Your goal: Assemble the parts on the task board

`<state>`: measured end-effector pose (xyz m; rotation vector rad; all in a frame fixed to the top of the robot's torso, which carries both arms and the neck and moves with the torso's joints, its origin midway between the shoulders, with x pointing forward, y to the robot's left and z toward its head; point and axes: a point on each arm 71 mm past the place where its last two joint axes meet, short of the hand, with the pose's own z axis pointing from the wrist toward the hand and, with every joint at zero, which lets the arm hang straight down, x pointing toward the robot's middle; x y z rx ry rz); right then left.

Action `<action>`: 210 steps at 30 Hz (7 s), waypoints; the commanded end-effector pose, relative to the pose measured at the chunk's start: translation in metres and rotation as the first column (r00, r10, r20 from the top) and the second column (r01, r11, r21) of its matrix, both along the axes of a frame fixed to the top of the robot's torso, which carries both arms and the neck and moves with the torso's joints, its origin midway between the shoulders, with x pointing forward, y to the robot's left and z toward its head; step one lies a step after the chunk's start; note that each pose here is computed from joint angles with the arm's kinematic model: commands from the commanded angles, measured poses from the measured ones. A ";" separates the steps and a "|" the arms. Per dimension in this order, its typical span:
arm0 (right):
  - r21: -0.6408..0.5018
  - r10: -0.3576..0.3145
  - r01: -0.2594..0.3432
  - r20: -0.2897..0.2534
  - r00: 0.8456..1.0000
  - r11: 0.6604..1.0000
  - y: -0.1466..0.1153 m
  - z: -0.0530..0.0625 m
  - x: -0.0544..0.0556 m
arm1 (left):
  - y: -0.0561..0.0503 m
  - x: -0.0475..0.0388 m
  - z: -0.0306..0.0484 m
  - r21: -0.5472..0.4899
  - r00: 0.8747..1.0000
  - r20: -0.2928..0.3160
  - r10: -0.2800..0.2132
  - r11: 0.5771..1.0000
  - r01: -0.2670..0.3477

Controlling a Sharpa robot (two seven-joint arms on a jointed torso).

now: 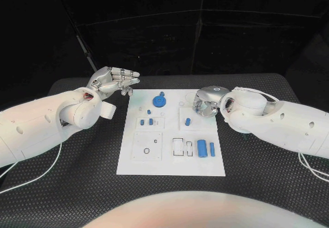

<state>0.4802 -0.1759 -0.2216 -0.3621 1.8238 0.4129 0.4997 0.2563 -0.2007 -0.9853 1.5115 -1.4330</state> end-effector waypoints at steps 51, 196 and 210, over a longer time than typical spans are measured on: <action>0.079 0.012 -0.020 0.099 0.995 0.997 -0.005 0.019 -0.018 | 0.001 0.0006 0.0013 -0.011 1.000 0.011 -0.004 1.000 0.004; 0.288 0.325 -0.315 0.013 0.945 0.904 0.119 -0.027 -0.081 | -0.012 -0.0001 -0.0004 -0.025 0.999 0.000 -0.040 0.999 0.040; 0.405 0.171 -0.179 0.057 0.984 0.897 0.054 0.011 -0.069 | -0.011 0.0007 -0.0016 -0.023 0.999 -0.005 -0.041 0.999 0.041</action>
